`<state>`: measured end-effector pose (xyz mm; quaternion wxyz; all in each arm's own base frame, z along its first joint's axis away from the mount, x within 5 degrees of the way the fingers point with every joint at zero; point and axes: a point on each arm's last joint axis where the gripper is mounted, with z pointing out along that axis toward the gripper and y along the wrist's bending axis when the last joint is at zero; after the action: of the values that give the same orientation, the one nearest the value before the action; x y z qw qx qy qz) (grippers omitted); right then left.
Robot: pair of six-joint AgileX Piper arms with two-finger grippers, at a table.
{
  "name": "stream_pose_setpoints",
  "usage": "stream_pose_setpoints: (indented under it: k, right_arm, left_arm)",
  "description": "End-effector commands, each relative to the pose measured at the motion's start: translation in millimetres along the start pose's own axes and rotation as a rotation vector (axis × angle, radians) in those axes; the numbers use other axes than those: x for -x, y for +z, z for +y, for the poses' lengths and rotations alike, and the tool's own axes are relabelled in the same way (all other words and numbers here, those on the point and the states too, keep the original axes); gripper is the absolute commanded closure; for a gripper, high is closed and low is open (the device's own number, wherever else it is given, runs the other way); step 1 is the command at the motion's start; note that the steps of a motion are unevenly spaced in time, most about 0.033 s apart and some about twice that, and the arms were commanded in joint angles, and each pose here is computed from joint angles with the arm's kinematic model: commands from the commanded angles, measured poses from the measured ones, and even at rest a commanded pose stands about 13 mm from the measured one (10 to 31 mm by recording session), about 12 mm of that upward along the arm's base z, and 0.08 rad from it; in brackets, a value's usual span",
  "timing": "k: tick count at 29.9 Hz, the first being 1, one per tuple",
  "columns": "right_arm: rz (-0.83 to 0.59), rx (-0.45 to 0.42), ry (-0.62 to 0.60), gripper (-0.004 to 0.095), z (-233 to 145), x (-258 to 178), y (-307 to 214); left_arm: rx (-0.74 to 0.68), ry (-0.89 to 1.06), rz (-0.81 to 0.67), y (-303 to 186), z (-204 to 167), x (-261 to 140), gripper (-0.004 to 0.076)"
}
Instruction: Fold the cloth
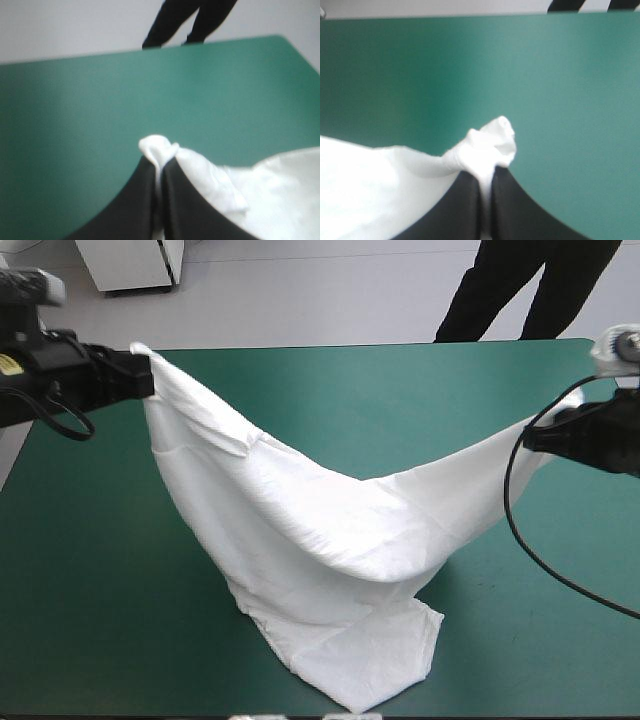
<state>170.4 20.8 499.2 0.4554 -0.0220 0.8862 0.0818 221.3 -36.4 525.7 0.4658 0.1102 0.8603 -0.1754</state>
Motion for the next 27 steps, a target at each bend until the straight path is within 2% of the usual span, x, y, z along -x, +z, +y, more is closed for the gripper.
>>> stream_pose_setpoints:
  k: [1, 8, 14, 21, 27]
  right_arm:
    - [-0.018, 0.002, 0.032, 0.0925, -6.3, -11.6, 41.7]
    - [0.181, -0.032, 0.072, 0.0925, -23.8, -41.7, 155.9]
    - [0.222, -0.049, 0.088, 0.0926, -34.0, -39.8, 231.2]
    - [0.249, -0.057, 0.106, 0.0926, -39.6, -28.3, 281.1]
    - [0.26, -0.057, 0.109, 0.0916, -42.1, -22.2, 305.9]
  left_arm:
    - [-0.024, -0.026, 0.088, 27.2, 9.0, -24.1, 0.0734]
    - [0.024, -0.105, 0.212, 120.8, 53.9, -60.8, 0.0734]
    - [0.08, -0.154, 0.22, 193.0, 90.2, -73.0, 0.0734]
    - [0.129, -0.172, 0.26, 249.9, 119.3, -97.2, 0.0734]
    - [0.173, -0.163, 0.271, 276.3, 134.8, -112.1, 0.0734]
